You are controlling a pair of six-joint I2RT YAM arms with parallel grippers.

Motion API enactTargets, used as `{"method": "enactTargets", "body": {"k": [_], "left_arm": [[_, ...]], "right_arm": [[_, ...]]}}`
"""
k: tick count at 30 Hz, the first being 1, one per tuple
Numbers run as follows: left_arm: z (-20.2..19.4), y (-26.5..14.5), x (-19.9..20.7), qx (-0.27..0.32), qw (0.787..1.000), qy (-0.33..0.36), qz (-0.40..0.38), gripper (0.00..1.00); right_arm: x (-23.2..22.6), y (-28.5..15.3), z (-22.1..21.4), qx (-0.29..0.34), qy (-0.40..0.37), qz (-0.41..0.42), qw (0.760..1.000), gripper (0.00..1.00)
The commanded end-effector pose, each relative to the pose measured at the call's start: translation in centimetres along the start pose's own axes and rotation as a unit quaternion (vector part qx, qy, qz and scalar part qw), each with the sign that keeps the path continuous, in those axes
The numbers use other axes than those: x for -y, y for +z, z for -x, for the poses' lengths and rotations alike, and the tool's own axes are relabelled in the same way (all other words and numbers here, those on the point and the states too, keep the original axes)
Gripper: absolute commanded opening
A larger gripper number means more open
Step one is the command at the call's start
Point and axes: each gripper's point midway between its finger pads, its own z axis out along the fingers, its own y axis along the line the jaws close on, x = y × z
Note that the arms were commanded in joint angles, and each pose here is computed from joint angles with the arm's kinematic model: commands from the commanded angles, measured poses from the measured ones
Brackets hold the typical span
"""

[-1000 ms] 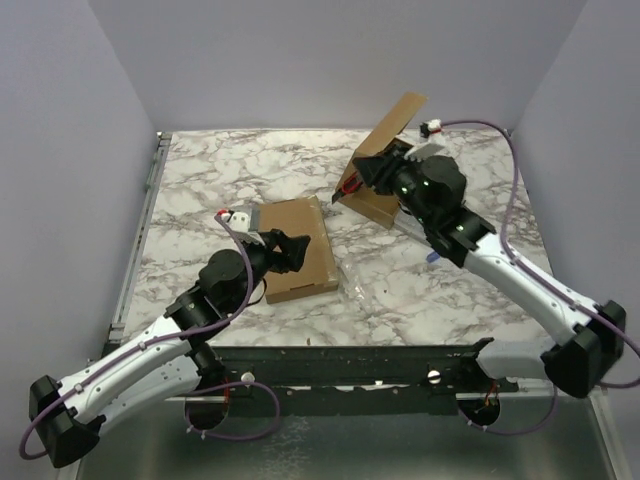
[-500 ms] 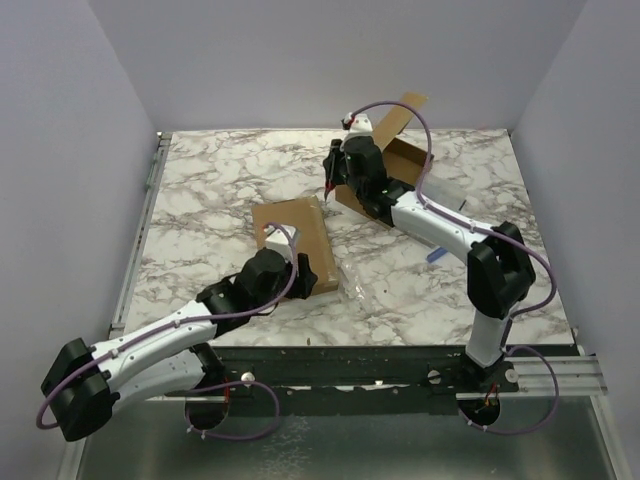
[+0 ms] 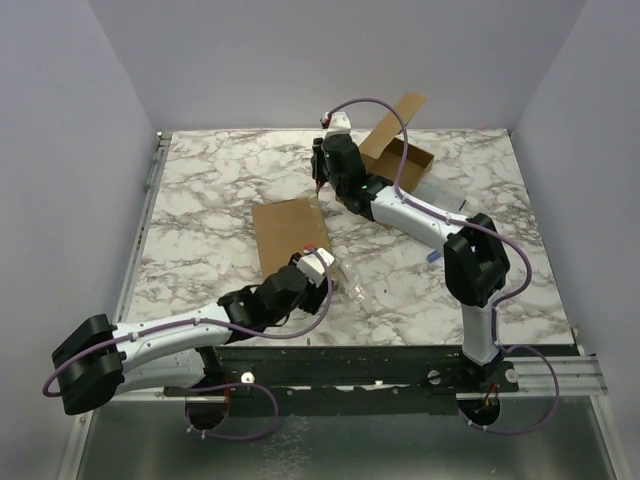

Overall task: Unpack the express box
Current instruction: Cut the express box at the center of the board.

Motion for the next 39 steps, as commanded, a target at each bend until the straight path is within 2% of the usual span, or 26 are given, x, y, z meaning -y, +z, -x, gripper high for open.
{"method": "enactTargets", "body": {"k": [1,6,7,10,14,19,27,39], "left_arm": [[1.9,-0.7,-1.0,0.058,0.998,-0.008,0.019,0.61],[1.5,-0.6,-1.4,0.037,0.995,-0.085,0.044,0.6],[1.3,-0.6,-1.4,0.053,0.983,-0.168,0.056,0.6],[1.2,-0.7,-1.4,0.074,0.976,-0.2,0.05,0.6],[0.4,-0.8,-1.9,0.076,0.976,-0.195,0.061,0.6],[-0.1,-0.6,-1.7,0.071,0.976,-0.199,0.059,0.53],[-0.4,-0.6,-1.5,0.068,0.976,-0.2,0.052,0.52],[-0.7,-0.7,-1.5,0.067,0.976,-0.2,0.049,0.52]], "right_arm": [[0.3,0.6,0.0,0.003,-0.011,-0.031,0.999,0.0],[0.4,0.9,-1.0,-0.002,-0.012,-0.036,0.999,0.0],[0.5,1.2,-1.7,-0.007,-0.014,-0.038,0.999,0.0],[0.5,1.3,-2.1,-0.01,-0.017,-0.039,0.999,0.0],[0.4,1.3,-2.5,-0.014,-0.014,-0.037,0.999,0.0],[-0.1,0.9,-1.8,-0.005,-0.02,-0.037,0.999,0.0],[-0.1,0.2,0.6,0.019,-0.023,-0.047,0.998,0.0],[-0.5,0.0,1.9,0.032,-0.025,-0.042,0.998,0.0]]}}
